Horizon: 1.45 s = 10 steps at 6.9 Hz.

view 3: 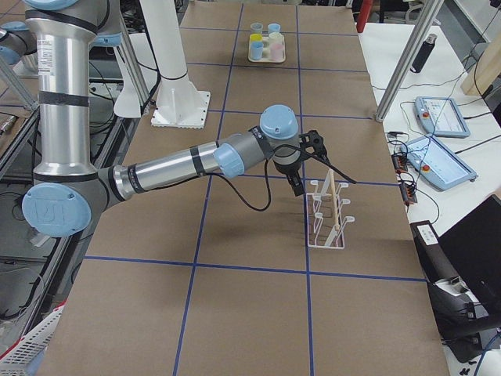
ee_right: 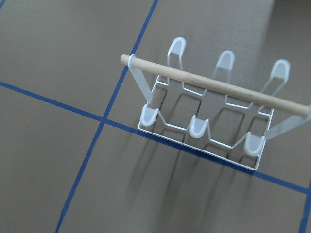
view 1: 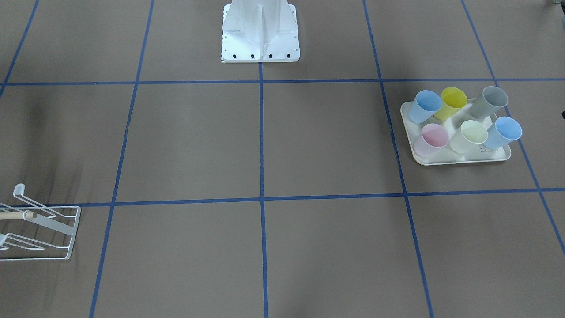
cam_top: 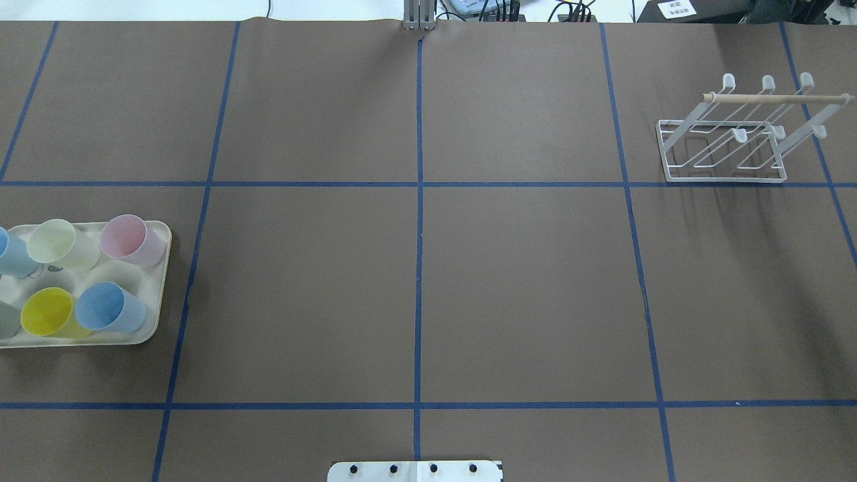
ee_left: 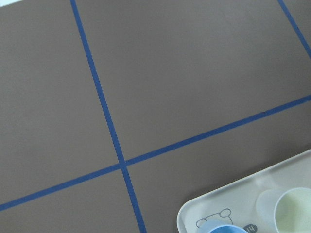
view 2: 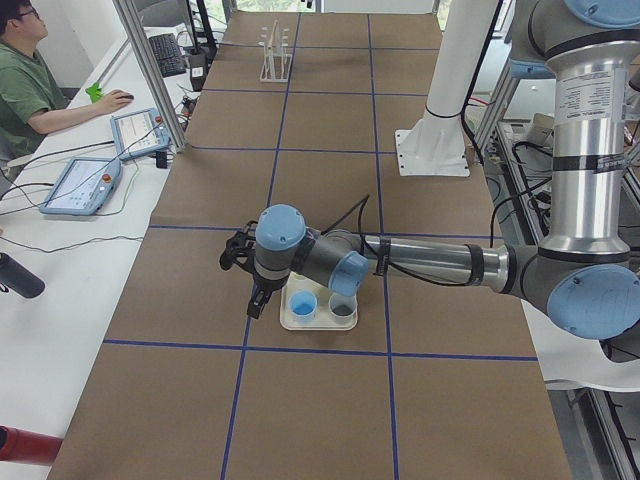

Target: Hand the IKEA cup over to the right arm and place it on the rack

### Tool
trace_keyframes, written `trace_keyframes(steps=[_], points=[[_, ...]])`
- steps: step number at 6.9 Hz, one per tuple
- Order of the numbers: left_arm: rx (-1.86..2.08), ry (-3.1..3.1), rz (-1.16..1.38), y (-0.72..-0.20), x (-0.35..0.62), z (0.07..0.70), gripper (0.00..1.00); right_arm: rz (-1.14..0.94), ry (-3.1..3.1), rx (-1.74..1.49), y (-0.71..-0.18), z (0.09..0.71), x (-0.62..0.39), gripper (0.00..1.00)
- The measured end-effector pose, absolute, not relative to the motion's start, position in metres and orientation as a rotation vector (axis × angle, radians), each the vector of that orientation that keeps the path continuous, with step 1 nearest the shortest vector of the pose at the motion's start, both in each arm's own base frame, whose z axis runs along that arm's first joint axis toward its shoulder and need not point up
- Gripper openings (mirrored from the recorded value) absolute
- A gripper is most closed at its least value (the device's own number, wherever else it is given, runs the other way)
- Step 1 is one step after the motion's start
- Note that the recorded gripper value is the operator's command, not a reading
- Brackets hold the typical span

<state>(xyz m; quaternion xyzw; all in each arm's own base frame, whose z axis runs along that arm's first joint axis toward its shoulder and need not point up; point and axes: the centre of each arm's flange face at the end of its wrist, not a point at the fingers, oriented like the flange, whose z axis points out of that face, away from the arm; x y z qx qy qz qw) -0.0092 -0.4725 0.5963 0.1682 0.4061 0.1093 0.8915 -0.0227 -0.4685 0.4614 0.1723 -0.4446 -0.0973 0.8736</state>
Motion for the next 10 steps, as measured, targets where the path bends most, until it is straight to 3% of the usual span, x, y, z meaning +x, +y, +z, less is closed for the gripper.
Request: trace_keyframes(steps=[4,5,6,9,10], points=[[0.305,0.867,0.198,-0.437,0.046,0.648,1.0,-0.144,-0.901,0.28,-0.431,0.415,-0.113,1.0],[0.296,0.855,0.202,-0.434,0.053,0.654,0.96,-0.146,-0.9,0.277,-0.428,0.412,-0.119,1.0],[0.29,0.846,0.205,-0.432,0.057,0.659,0.84,-0.147,-0.9,0.276,-0.427,0.411,-0.121,1.0],[0.271,0.842,0.219,-0.431,0.068,0.667,0.76,-0.148,-0.9,0.276,-0.427,0.411,-0.123,1.0],[0.265,0.843,0.226,-0.432,0.073,0.668,0.68,-0.148,-0.899,0.275,-0.427,0.411,-0.123,1.0]])
